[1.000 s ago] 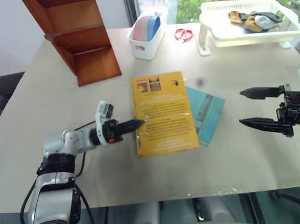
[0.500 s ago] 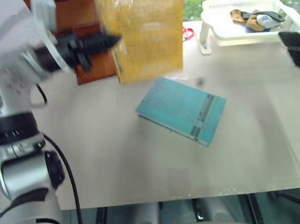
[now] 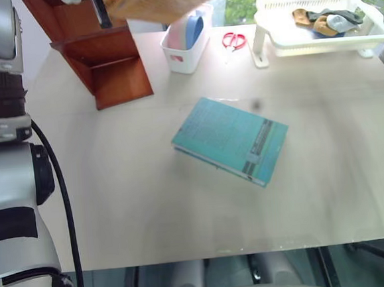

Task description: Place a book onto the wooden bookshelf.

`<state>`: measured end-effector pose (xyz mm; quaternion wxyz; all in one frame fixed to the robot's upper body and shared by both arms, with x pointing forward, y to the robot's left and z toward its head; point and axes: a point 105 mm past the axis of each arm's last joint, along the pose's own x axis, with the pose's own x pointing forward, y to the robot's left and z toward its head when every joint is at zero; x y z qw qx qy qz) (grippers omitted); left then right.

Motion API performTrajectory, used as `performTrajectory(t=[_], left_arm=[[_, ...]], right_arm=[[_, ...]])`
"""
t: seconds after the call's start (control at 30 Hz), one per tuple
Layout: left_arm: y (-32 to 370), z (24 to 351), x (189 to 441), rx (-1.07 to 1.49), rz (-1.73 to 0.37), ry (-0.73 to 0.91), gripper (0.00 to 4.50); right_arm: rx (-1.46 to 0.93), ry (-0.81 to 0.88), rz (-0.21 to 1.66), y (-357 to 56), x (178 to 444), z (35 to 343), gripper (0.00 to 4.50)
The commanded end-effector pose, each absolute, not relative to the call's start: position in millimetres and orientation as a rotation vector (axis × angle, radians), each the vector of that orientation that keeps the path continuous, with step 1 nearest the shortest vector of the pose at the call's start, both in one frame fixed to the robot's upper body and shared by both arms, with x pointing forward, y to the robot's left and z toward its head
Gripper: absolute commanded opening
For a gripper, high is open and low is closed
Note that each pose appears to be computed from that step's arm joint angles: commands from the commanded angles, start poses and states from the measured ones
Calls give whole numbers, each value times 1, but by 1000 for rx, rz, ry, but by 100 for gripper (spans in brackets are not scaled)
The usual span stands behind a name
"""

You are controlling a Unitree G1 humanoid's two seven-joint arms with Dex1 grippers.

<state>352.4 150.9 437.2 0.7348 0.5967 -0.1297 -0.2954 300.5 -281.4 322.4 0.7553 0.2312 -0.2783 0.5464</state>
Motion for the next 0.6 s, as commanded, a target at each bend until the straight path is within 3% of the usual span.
performTrajectory(t=[0.03, 0.4, 0.6], left_arm=[[175, 465, 352, 1331, -477, -314, 12], [247, 455, 377, 1469, -177, -28, 12], [260, 447, 385, 1489, -149, 49, 12]], right_arm=[[529, -688, 1251, -288, 287, 338, 450], [572, -695, 1347, -283, 277, 340, 450], [559, -690, 1370, -278, 275, 342, 450]])
